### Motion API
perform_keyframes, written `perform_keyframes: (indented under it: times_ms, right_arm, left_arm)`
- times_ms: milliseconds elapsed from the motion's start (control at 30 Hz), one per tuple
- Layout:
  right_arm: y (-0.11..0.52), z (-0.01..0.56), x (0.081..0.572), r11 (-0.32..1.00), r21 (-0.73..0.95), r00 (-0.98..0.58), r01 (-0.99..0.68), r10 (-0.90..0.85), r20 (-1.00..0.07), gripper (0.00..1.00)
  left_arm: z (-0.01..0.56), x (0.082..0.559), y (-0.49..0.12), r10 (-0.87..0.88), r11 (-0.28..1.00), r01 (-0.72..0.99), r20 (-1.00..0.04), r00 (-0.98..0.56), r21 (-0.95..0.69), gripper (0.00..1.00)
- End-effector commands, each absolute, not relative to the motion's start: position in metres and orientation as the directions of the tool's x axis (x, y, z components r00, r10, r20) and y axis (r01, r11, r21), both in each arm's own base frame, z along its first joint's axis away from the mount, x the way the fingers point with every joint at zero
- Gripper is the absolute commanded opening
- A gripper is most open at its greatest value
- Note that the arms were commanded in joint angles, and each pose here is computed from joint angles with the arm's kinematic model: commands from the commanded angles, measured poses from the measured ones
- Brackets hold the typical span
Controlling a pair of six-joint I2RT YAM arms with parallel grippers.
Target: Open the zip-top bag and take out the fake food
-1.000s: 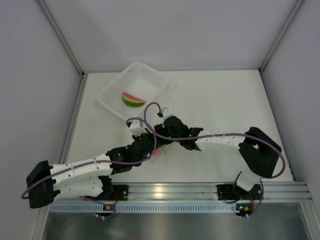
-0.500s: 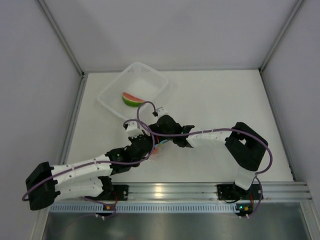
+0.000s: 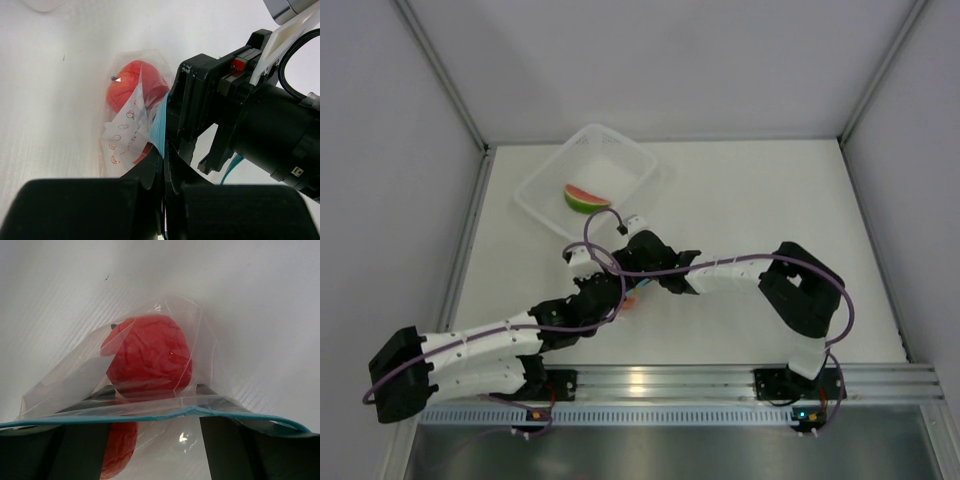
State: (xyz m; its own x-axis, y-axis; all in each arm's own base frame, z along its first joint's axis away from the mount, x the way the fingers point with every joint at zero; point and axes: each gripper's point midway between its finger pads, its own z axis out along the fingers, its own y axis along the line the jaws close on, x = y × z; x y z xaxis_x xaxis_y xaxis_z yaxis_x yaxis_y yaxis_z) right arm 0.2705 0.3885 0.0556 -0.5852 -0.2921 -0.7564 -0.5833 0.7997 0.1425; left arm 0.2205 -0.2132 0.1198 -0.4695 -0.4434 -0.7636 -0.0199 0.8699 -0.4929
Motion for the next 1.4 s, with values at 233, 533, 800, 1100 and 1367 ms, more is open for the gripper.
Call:
perform_keyframes:
  times_ms: [233,533,800,1100,1367]
  right_arm:
    - [0.465,0.116,0.288,0.638,0.346,-0.510,-0.688,-0.086,-0.856,0.73]
    - [0.474,0.136,0.297,0.626,0.397,-0.498,-0.671,0.015,-0.867,0.68]
    - [0.402,0.093,0.323,0.902,0.134,-0.558,-0.410,-0.132,-0.819,0.64]
    - [0.311,0.077,0.308,0.918,-0.140,-0.609,-0.371,-0.355,-0.709,0.68]
    - [0.257,0.089,0.270,0.892,-0.138,-0.667,-0.430,-0.417,-0.618,0.70]
  left_arm:
    - [0.165,0.205,-0.270,-0.572,0.668,0.120,-0.610,-0.548,-0.734,0.00]
    - [0.162,0.206,-0.265,-0.586,0.664,0.106,-0.603,-0.542,-0.740,0.00]
    - [0.174,0.203,-0.259,-0.621,0.625,0.113,-0.579,-0.528,-0.773,0.00]
    - [0.195,0.198,-0.252,-0.680,0.543,0.121,-0.520,-0.518,-0.831,0.00]
    - [0.199,0.199,-0.249,-0.710,0.513,0.106,-0.491,-0.506,-0.852,0.00]
